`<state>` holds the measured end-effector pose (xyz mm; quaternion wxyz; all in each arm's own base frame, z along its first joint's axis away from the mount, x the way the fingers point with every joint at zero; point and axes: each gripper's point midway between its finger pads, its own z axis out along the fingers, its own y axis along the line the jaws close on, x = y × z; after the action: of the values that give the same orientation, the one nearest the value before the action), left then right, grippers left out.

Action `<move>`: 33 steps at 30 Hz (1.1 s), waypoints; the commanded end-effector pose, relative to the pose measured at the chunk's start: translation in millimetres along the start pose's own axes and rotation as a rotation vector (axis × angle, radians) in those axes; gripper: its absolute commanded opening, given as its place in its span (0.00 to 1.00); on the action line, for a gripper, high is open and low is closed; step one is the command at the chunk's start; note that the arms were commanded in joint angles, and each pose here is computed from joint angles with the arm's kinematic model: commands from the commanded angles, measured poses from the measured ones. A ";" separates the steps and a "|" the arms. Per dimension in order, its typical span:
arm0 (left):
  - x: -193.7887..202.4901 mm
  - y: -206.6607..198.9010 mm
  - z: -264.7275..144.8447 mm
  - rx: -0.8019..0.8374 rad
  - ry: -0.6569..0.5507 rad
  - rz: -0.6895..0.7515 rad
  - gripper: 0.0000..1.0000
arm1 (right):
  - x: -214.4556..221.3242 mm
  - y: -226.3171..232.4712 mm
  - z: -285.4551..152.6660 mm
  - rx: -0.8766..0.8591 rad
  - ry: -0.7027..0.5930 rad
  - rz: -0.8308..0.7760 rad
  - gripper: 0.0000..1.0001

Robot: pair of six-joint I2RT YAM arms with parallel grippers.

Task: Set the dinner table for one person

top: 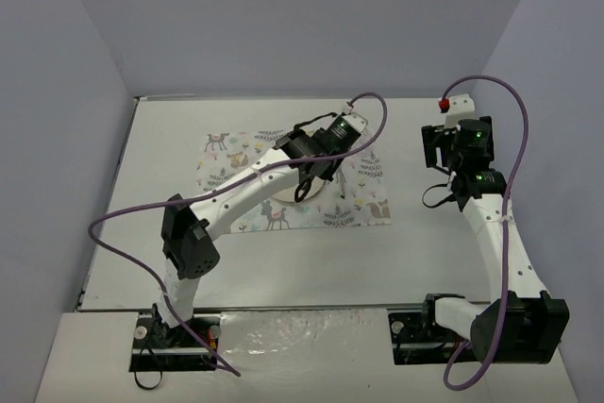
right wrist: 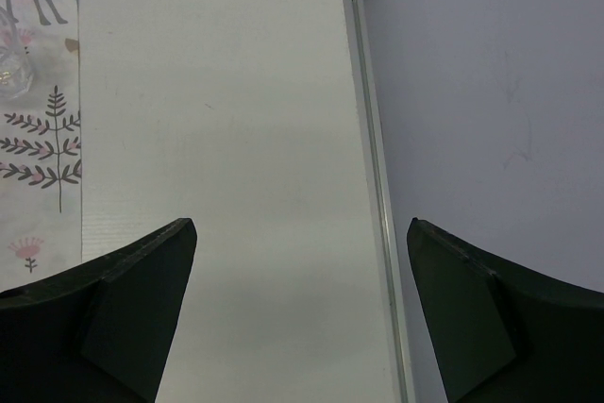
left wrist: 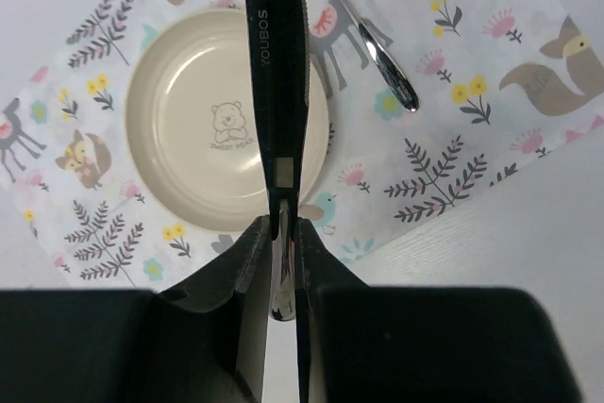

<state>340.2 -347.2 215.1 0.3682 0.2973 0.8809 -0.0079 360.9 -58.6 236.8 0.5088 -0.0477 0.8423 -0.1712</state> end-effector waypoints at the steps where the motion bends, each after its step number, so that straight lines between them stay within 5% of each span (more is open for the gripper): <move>1: -48.1 89.0 -57.2 -0.117 -0.165 -0.135 0.00 | -34.4 -8.8 -2.9 0.020 -0.107 0.042 0.91; 7: -12.7 202.1 -35.0 -0.300 -0.070 -0.355 0.00 | -35.9 -0.8 2.5 -0.019 -0.103 0.056 0.91; 12: 52.0 234.0 5.8 -0.306 0.096 -0.478 0.00 | -32.5 5.4 6.7 -0.046 -0.092 0.064 0.91; 33: 119.3 208.3 97.9 0.018 0.374 -0.789 0.00 | -2.9 18.5 21.1 -0.070 -0.015 0.055 0.91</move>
<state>434.8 -130.4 87.6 0.1497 -0.0316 0.9867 -0.0553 370.9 -43.5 215.0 0.4962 -0.0534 0.8575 -0.1249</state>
